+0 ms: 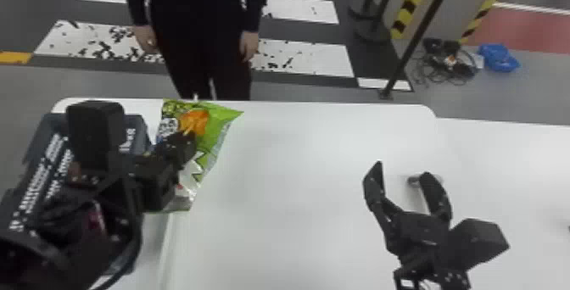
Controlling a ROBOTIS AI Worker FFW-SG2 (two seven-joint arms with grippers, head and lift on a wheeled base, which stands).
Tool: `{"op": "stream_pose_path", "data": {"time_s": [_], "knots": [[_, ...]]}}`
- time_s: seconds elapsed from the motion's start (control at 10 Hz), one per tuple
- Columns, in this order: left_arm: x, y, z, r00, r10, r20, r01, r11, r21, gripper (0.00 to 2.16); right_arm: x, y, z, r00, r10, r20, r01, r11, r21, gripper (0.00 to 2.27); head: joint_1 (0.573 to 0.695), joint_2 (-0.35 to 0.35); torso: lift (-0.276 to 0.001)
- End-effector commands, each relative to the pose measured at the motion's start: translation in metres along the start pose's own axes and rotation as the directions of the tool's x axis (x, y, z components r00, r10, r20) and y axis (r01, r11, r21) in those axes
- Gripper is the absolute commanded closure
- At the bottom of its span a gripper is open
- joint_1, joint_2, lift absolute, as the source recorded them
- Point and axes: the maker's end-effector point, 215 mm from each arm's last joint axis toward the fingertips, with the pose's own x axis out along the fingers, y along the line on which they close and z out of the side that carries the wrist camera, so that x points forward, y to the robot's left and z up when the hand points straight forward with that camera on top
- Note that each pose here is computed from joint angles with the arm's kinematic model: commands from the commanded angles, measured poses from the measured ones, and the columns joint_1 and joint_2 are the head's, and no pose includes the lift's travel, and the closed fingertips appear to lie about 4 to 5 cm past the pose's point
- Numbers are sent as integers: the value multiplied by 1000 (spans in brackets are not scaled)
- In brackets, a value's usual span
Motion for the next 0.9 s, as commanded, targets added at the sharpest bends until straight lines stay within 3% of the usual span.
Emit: {"op": "stream_pose_path", "data": {"time_s": [0.0, 0.5, 0.8], "knots": [[7, -35, -8, 997, -69, -25, 70, 997, 20, 2074, 0, 0, 0, 1000, -3, -2, 3, 1000, 0, 134, 695, -203, -29], [47, -139, -76, 962, -215, -168, 239, 962, 135, 2074, 8, -15, 11, 997, -72, 26, 72, 997, -6, 134, 695, -350, -29], [53, -200, -120, 918, -303, -258, 360, 907, 217, 2074, 13, -23, 14, 995, -92, 33, 92, 996, -1, 134, 695, -350, -29]]}}
